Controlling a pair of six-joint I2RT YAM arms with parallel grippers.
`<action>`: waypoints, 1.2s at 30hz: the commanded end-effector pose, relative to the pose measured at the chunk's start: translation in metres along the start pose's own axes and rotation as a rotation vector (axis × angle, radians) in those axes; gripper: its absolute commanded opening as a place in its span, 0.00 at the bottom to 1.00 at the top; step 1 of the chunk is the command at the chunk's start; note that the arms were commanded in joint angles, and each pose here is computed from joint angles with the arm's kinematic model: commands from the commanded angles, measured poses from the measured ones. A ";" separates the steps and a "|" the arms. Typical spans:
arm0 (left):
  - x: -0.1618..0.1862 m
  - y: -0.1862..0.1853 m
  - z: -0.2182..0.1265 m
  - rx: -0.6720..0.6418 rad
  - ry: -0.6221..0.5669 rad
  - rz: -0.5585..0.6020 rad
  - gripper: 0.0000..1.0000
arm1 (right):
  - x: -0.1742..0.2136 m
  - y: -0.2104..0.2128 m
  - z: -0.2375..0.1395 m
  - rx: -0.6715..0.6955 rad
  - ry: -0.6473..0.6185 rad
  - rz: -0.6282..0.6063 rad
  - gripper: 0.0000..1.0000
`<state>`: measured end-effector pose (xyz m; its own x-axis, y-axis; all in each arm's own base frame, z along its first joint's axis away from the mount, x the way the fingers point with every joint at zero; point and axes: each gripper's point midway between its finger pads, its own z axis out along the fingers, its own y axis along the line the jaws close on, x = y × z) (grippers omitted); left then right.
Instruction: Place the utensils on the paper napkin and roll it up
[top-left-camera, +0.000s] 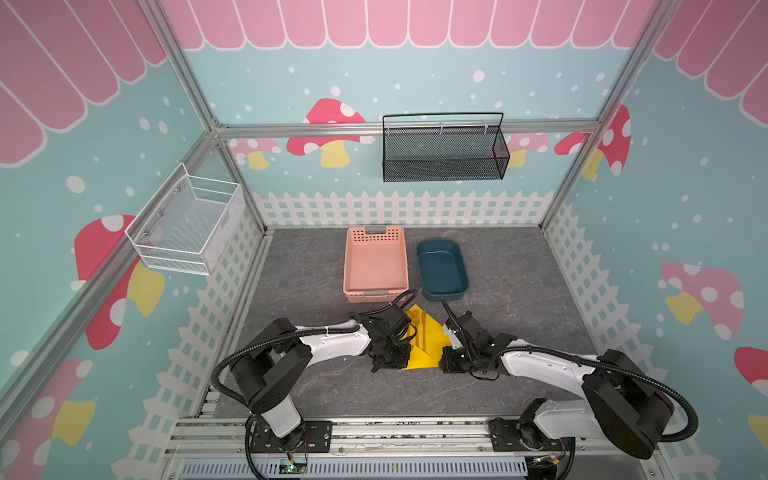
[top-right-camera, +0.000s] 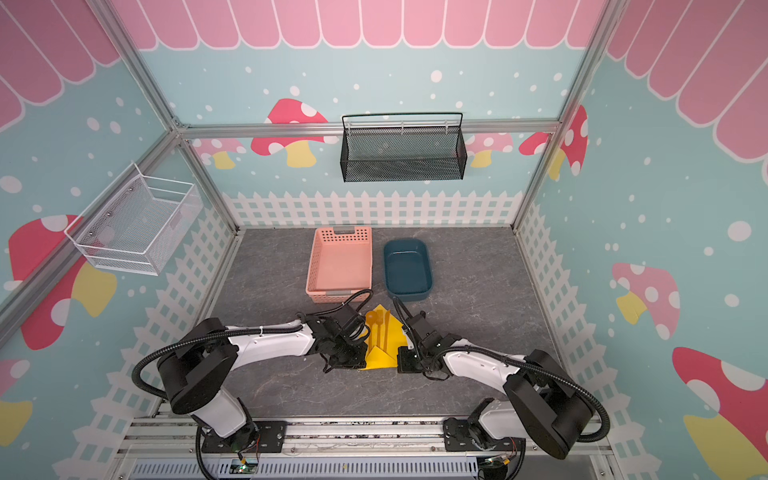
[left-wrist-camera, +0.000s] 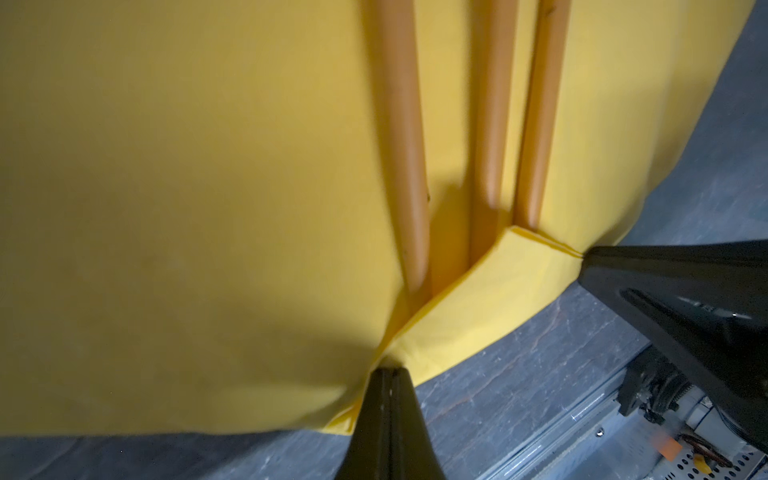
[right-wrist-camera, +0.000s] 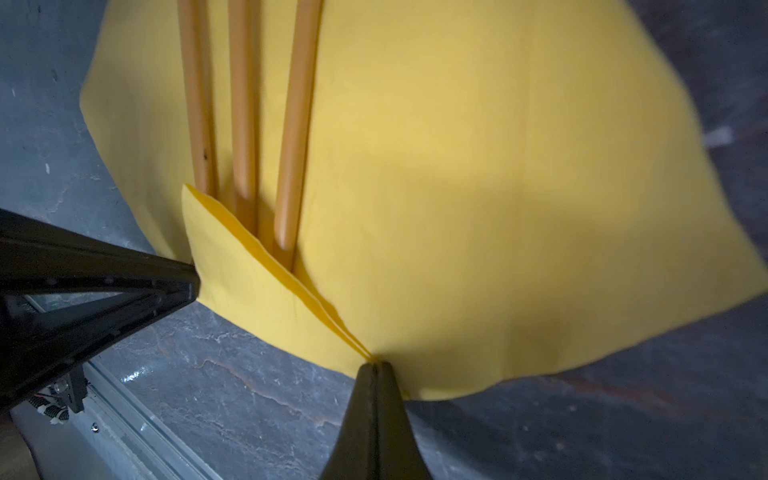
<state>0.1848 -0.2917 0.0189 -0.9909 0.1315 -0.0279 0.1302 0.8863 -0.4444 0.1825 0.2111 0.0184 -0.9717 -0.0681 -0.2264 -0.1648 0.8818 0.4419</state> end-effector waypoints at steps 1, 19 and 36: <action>0.006 0.014 0.002 -0.064 0.013 0.002 0.00 | 0.014 -0.015 0.004 0.051 0.045 0.030 0.03; 0.010 0.014 -0.006 -0.086 0.025 0.024 0.00 | 0.014 -0.016 0.004 0.057 0.047 0.026 0.03; -0.021 -0.007 -0.032 -0.073 -0.114 0.094 0.00 | 0.010 0.006 0.004 -0.049 0.050 0.042 0.03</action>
<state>0.1885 -0.2768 0.0256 -0.9847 0.1596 -0.0700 0.1741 0.9196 -0.3521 0.1782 0.2154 0.0198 -0.9768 -0.0685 -0.2029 -0.1585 0.8685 0.4697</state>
